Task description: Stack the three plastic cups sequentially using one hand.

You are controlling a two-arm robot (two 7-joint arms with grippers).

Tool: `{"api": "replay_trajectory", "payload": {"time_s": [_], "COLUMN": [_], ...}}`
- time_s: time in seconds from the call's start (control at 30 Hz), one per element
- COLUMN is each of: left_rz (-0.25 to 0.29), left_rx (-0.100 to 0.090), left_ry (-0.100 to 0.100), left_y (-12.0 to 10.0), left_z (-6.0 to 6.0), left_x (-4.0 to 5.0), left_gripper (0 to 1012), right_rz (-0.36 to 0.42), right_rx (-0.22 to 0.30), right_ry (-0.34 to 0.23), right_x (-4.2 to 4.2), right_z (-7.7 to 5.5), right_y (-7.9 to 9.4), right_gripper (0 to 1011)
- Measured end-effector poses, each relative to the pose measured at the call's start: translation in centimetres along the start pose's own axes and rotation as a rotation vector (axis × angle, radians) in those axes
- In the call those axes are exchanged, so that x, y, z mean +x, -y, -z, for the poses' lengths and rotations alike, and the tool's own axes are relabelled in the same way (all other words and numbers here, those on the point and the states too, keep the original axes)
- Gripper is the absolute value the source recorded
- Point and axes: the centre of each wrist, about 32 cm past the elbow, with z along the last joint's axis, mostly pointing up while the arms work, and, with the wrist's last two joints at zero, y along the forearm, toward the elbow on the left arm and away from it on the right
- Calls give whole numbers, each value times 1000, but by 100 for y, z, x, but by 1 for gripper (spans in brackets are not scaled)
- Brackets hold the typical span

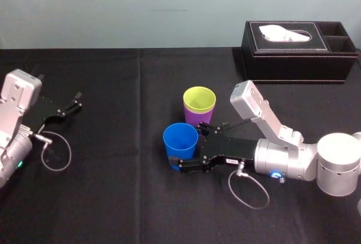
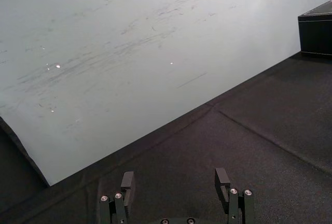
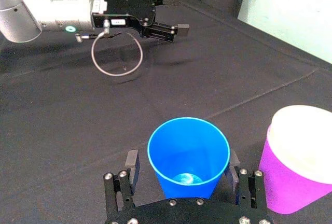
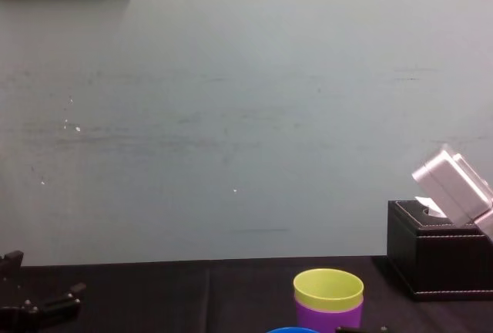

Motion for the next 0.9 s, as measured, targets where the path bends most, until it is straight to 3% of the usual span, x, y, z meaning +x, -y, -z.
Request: {"api": "replay_trajectory", "payload": {"time_s": [0.27,0.6,0.9], "left_rz": [0,0,0], "left_rx": [0,0,0], "left_ry": [0,0,0], "left_y": [0,0,0], "left_z": [0,0,0], "left_x": [0,0,0], "left_gripper": [1011,1011,1011], "right_rz": [1,2,4], "right_rx": [-1,0,1], "right_ry": [-1,-1,0], "right_x": [0,-2,-1], "right_z": [3,5,4], "right_y": [7,13,17], "right_gripper": [1004,777,734]}}
